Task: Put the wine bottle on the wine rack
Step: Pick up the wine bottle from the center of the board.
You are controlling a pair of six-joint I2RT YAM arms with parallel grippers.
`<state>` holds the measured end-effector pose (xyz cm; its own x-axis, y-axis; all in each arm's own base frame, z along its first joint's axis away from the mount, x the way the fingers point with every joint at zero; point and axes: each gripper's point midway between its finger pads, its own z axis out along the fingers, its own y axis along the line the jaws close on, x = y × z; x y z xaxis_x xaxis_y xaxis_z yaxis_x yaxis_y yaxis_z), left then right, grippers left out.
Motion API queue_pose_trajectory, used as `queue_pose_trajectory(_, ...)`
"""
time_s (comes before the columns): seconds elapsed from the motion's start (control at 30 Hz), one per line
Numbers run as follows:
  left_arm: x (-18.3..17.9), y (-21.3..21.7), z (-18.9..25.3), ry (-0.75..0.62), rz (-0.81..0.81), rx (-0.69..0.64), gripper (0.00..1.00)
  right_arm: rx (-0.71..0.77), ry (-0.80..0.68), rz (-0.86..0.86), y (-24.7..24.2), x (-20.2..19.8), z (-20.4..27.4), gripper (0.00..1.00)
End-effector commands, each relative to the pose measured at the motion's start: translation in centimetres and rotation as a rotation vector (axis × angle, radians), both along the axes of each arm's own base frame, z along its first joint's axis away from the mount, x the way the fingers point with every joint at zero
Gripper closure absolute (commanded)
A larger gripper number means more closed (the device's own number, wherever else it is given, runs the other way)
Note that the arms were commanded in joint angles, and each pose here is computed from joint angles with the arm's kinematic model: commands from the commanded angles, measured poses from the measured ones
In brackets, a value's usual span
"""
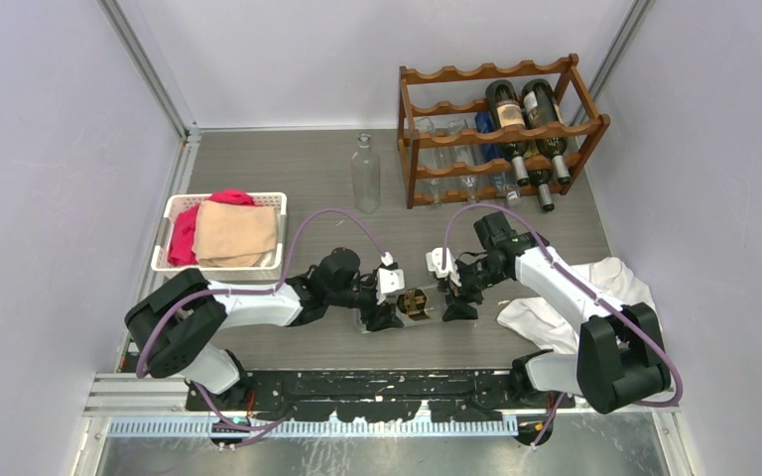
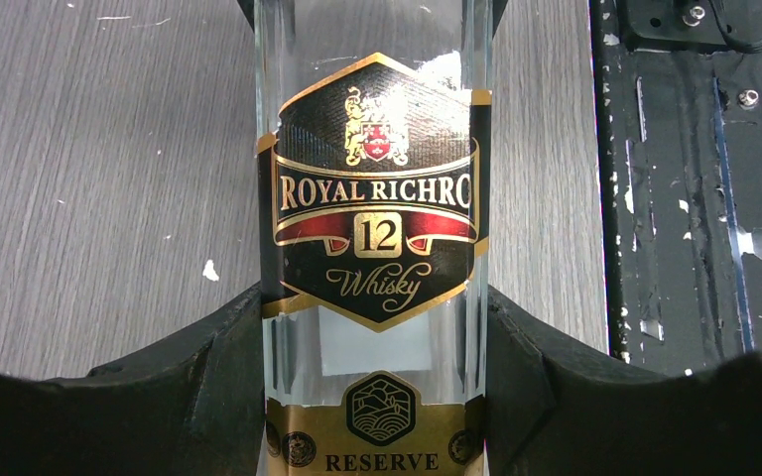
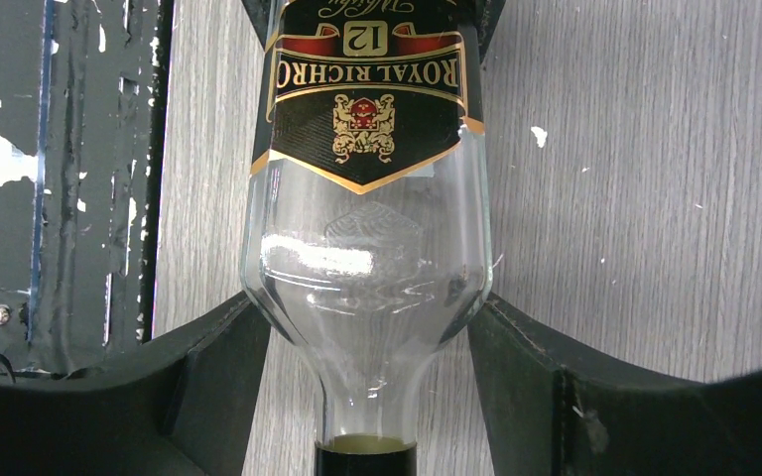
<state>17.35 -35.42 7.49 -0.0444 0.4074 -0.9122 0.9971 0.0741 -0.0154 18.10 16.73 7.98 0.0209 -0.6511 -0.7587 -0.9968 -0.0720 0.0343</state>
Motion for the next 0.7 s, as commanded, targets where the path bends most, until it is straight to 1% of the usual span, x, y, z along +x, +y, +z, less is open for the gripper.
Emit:
queue_pose_trajectory(0.0, 1.3, -2.2, 6.7, -0.142, -0.026, -0.196, 0.97, 0.06, -0.033, 0.022, 0.9, 0.2, 2.6, 0.94)
queue_pose_trajectory(0.03, 1.3, -2.1, 6.5, -0.136, -0.026, -0.189, 0.91, 0.061, -0.032, 0.021, 0.9, 0.2, 2.8, 0.96)
queue_pose_trajectory(0.13, 1.2, -2.1, 6.4, -0.128, -0.028, -0.184, 0.61, 0.065, -0.013, -0.001, 0.9, 0.4, 3.4, 0.99)
queue_pose_trajectory(0.17, 1.1, -2.0, 6.4, -0.127, -0.028, -0.185, 0.53, 0.068, -0.007, -0.014, 0.9, 0.5, 3.5, 0.99)
queue_pose_trajectory(0.23, 1.1, -1.9, 6.5, -0.133, -0.02, -0.191, 0.33, 0.074, 0.003, -0.033, 0.9, 0.7, 3.8, 0.99)
queue_pose_trajectory(0.27, 1.2, -1.8, 6.6, -0.141, -0.013, -0.196, 0.26, 0.072, 0.006, -0.041, 0.8, 0.8, 3.9, 0.99)
queue_pose_trajectory(0.33, 1.3, -1.6, 6.9, -0.152, -0.006, -0.198, 0.16, 0.074, 0.011, -0.054, 0.7, 1.0, 3.9, 0.99)
queue_pose_trajectory(0.43, 1.5, -1.2, 7.6, -0.162, 0.024, -0.201, 0.1, 0.087, 0.021, -0.078, 0.4, 1.2, 4.4, 0.99)
queue_pose_trajectory(0.57, 1.9, 0.0, 9.1, -0.195, 0.083, -0.21, 0.08, 0.109, -0.001, -0.109, -0.1, 1.6, 5.4, 0.99)
queue_pose_trajectory(0.67, 1.8, 1.3, 11.1, -0.232, 0.12, -0.221, 0.08, 0.123, -0.014, -0.134, -0.5, 1.8, 6.1, 0.99)
